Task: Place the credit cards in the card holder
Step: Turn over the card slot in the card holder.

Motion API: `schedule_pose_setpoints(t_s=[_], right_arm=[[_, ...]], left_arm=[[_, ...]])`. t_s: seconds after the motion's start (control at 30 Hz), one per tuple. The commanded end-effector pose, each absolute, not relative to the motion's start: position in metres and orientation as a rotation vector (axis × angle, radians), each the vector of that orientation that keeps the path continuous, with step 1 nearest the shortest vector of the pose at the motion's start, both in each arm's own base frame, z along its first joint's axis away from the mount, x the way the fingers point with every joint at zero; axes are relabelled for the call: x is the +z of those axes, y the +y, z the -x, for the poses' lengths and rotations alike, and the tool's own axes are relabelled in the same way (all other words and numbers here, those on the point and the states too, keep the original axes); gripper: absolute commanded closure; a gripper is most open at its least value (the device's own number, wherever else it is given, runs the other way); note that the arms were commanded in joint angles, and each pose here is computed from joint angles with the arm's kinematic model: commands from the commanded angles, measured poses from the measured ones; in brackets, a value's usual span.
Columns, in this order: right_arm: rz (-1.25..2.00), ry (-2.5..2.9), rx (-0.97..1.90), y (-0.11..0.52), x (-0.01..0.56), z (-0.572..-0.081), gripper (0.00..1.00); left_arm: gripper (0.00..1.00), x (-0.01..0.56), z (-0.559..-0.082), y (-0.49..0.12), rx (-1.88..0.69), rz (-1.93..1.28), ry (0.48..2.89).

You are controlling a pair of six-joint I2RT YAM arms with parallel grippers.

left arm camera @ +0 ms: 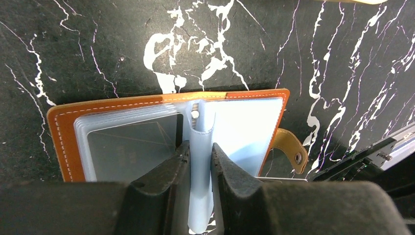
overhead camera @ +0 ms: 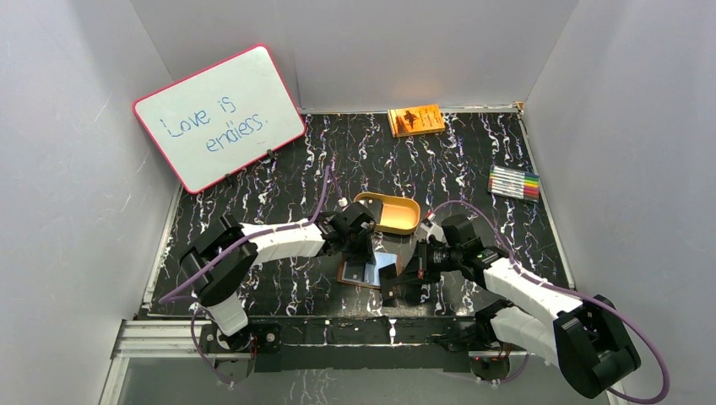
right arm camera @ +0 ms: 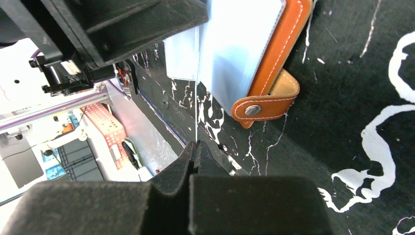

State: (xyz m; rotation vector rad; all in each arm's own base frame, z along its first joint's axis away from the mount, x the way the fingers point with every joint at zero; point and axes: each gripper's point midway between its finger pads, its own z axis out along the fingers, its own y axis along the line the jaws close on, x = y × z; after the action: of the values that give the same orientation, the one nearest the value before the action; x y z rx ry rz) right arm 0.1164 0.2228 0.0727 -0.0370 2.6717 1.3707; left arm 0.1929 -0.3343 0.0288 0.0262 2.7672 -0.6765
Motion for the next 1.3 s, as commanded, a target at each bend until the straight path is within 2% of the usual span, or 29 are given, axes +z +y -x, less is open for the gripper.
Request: schedule_pose_setpoints(t_s=[0.0, 0.1, 0.33, 1.07, 1.27], right_arm=[[0.066, 2.646, 1.429, 0.227, 0.074, -0.112, 1.0], [0.072, 2.63, 1.461, 0.229, 0.078, -0.111, 1.0], [0.092, 2.595, 1.517, 0.233, 0.087, -0.112, 1.0], [0.029, 2.628, 1.415, 0.221, 0.077, -0.108, 1.0], [-0.066, 2.67, 1.262, 0.208, 0.068, -0.112, 1.0]], left_arm=[[0.84, 0.052, -0.194, -0.336, -0.728, -0.02, 2.719], [0.86, 0.054, -0.193, -0.337, -0.75, -0.007, 2.712], [0.68, 0.058, -0.191, -0.339, -0.847, 0.039, 2.702], [0.64, 0.052, -0.19, -0.324, -0.775, 0.04, 2.729], [0.56, 0.048, -0.19, -0.327, -0.762, -0.014, 2.745]])
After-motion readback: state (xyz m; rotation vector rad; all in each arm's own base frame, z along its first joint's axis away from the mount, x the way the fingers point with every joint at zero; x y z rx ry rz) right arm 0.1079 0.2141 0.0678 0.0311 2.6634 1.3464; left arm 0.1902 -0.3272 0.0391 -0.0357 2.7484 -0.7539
